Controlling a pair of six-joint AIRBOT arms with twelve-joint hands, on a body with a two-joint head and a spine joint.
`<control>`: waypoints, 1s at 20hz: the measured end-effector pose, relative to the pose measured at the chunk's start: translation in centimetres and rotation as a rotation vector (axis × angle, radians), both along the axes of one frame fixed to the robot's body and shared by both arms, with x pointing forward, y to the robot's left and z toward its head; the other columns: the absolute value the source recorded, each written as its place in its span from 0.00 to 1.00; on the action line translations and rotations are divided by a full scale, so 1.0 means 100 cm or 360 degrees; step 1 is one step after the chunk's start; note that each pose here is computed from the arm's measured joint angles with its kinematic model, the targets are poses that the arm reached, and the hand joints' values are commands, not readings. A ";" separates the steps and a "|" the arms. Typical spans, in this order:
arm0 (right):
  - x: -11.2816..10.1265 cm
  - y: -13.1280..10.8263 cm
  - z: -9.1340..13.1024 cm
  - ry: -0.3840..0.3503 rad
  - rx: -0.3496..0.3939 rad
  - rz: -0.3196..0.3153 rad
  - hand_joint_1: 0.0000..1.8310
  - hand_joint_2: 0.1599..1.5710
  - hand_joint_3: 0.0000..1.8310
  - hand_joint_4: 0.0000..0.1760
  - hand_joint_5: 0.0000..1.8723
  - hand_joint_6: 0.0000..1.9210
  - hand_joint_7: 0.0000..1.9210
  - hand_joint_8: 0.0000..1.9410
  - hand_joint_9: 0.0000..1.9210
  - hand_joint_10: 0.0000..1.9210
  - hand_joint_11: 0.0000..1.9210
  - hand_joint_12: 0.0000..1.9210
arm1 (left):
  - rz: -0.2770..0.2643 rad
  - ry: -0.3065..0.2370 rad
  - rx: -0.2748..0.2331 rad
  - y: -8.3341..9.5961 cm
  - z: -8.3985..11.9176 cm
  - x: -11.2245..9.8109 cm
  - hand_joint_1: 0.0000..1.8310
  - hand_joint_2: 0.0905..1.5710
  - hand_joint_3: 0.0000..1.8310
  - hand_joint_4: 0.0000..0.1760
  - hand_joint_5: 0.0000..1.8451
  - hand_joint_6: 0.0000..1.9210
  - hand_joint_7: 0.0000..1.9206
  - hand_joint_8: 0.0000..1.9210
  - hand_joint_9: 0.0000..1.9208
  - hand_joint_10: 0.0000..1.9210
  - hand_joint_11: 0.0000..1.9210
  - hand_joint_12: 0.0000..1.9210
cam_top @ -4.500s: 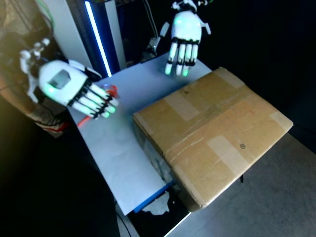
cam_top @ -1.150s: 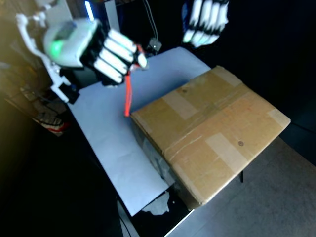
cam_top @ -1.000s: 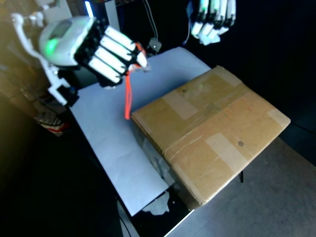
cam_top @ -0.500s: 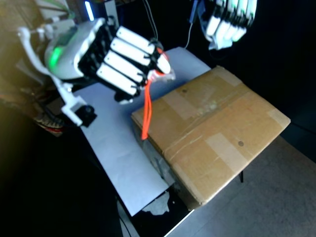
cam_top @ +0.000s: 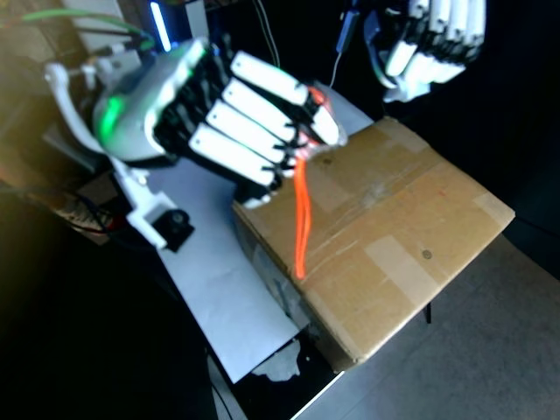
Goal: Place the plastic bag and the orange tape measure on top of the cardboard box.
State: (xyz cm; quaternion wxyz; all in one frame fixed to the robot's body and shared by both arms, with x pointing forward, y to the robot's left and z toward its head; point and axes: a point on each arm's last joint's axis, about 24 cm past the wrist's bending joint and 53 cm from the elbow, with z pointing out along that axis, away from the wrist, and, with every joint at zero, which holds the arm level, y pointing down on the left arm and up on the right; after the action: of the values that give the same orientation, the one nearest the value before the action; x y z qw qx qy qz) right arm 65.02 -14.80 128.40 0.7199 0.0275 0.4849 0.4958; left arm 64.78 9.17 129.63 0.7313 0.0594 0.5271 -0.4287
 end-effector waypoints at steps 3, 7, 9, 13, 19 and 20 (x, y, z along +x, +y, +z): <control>0.008 0.009 -0.005 0.0022 -0.0011 0.0014 0.69 0.71 0.00 0.00 0.51 0.52 0.58 0.51 0.60 0.72 0.56 0.86 | -0.0010 0.0033 0.0024 -0.008 -0.009 0.008 0.74 0.75 0.00 0.00 0.36 0.64 0.43 0.65 0.45 0.75 0.44 0.81; 0.020 0.008 -0.016 0.0073 -0.0036 -0.0011 0.69 0.72 0.00 0.00 0.49 0.53 0.58 0.51 0.60 0.70 0.58 0.84 | -0.0014 0.0068 0.0063 -0.015 -0.019 0.018 0.74 0.75 0.00 0.00 0.39 0.57 0.44 0.67 0.44 0.79 0.39 0.90; 0.027 0.008 -0.023 0.0110 -0.0043 -0.0029 0.74 0.72 0.00 0.00 0.44 0.59 0.54 0.51 0.54 0.64 0.56 0.81 | -0.0024 0.0102 0.0090 -0.020 -0.026 0.021 0.75 0.74 0.00 0.00 0.40 0.56 0.45 0.66 0.45 0.78 0.39 0.88; 0.042 0.010 -0.042 0.0201 -0.0088 -0.0050 0.68 0.74 0.00 0.00 0.47 0.60 0.56 0.52 0.58 0.70 0.55 0.82 | -0.0018 0.0156 0.0145 -0.025 -0.041 0.033 0.75 0.73 0.00 0.00 0.41 0.55 0.44 0.66 0.48 0.74 0.45 0.81; 0.062 0.006 -0.062 0.0316 -0.0095 -0.0103 0.76 0.70 0.00 0.00 0.45 0.61 0.52 0.50 0.50 0.63 0.47 0.81 | -0.0014 0.0242 0.0230 -0.030 -0.061 0.046 0.74 0.77 0.00 0.00 0.36 0.64 0.38 0.72 0.41 0.81 0.40 0.84; 0.063 0.005 -0.063 0.0323 -0.0100 -0.0108 0.75 0.70 0.00 0.00 0.45 0.61 0.52 0.51 0.49 0.65 0.47 0.84 | -0.0011 0.0259 0.0246 -0.030 -0.065 0.048 0.73 0.77 0.00 0.00 0.36 0.62 0.38 0.73 0.41 0.82 0.40 0.85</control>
State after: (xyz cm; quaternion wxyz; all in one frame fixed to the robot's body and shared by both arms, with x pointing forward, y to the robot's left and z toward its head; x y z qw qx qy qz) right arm 71.34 -14.30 122.05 0.6840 0.0712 0.5694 0.4504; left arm 69.55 6.17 123.16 0.6779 0.0825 0.6159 -0.3928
